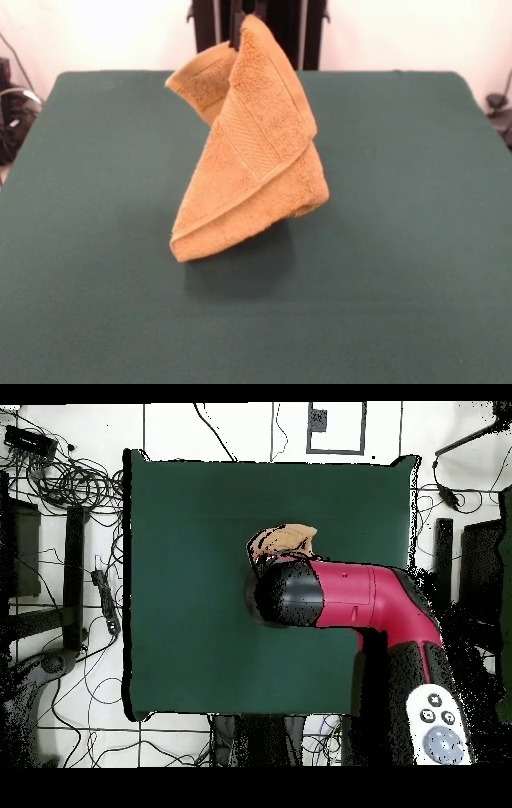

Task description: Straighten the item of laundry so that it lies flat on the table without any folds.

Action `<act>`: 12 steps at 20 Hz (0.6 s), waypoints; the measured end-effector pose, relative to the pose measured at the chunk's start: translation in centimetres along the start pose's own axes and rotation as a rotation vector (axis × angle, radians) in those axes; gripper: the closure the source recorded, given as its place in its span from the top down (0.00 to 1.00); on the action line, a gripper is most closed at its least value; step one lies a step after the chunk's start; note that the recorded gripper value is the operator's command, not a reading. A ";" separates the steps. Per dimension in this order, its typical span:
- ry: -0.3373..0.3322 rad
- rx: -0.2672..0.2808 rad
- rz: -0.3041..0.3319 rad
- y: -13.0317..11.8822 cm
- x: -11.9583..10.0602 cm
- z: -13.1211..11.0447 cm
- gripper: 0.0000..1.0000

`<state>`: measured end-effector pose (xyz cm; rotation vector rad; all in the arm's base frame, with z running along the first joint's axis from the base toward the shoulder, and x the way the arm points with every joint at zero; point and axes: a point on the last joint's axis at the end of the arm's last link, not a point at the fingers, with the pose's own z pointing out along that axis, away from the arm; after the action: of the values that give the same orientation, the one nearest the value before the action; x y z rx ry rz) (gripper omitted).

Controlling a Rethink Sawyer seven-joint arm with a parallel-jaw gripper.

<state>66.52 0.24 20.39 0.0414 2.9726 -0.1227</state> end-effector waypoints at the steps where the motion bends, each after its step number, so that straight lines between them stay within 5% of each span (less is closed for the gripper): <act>1: 0.001 0.000 0.000 0.0 0.0 0.0 0.00; 12: 0.005 -0.001 -0.001 0.1 0.1 0.0 0.00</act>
<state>66.47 0.31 20.38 0.0408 2.9781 -0.1209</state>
